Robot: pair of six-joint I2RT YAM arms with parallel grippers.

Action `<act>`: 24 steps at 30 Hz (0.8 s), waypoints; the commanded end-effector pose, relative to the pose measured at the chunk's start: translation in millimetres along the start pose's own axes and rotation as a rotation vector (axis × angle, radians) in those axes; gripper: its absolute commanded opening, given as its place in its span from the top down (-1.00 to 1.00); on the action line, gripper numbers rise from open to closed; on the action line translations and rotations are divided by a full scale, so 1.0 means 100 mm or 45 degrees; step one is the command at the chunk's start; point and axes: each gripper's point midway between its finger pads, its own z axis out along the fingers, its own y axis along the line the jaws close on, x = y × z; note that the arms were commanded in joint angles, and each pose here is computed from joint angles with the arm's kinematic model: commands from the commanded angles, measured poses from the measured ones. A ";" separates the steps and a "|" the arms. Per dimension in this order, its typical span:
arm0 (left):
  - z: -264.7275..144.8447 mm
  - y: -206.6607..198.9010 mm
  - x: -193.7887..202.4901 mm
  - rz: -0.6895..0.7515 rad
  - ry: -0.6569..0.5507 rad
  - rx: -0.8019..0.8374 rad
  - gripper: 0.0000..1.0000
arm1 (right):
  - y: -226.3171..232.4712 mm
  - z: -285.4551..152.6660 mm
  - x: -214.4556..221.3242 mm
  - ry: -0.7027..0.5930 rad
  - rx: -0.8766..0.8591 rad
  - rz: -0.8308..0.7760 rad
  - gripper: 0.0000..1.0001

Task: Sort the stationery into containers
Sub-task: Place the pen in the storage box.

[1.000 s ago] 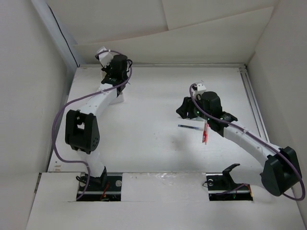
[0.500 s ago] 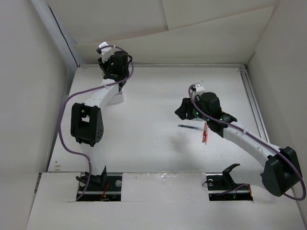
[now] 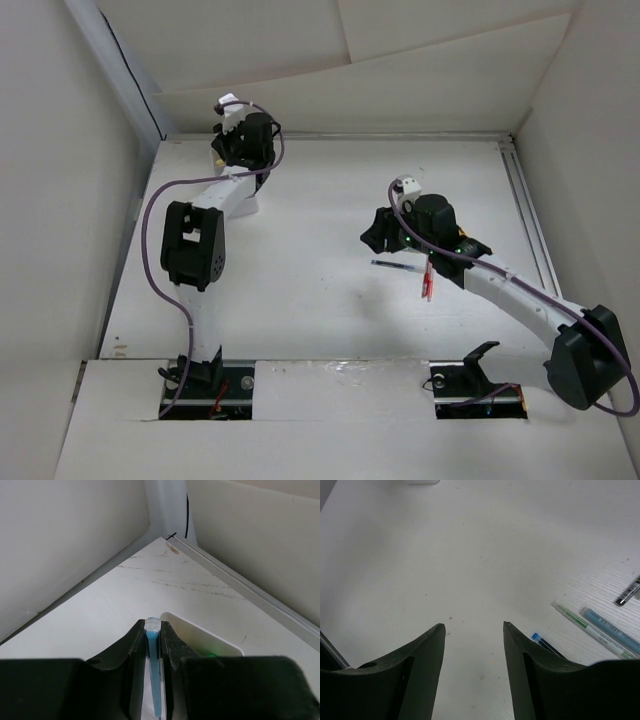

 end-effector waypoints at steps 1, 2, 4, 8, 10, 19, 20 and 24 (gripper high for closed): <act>0.01 0.00 -0.37 -0.117 -0.080 -0.031 1.00 | 0.17 -0.05 -0.22 -0.095 -0.069 -0.055 -0.12; 0.01 -0.01 -0.40 -0.127 -0.085 -0.030 1.00 | 0.17 -0.05 -0.22 -0.095 -0.069 -0.055 -0.12; 0.02 -0.04 -0.37 -0.144 -0.075 -0.031 1.00 | 0.17 -0.05 -0.22 -0.095 -0.069 -0.055 -0.12; 0.02 -0.07 -0.25 -0.145 -0.038 -0.010 0.98 | 0.14 -0.03 -0.22 -0.099 -0.056 -0.055 -0.12; -0.01 -0.03 -0.24 -0.148 -0.030 0.004 0.78 | 0.14 -0.03 -0.22 -0.099 -0.056 -0.055 -0.12; -0.25 -0.01 -0.51 -0.240 -0.019 0.113 0.13 | 0.04 -0.02 -0.26 -0.122 0.009 -0.036 -0.27; -0.27 -0.02 -0.59 -0.282 -0.017 0.129 0.13 | -0.03 -0.03 -0.29 -0.133 0.041 -0.029 -0.27; -0.65 -0.06 -1.05 -0.476 -0.013 0.327 0.37 | -0.30 -0.14 -0.36 -0.214 0.215 0.037 -0.04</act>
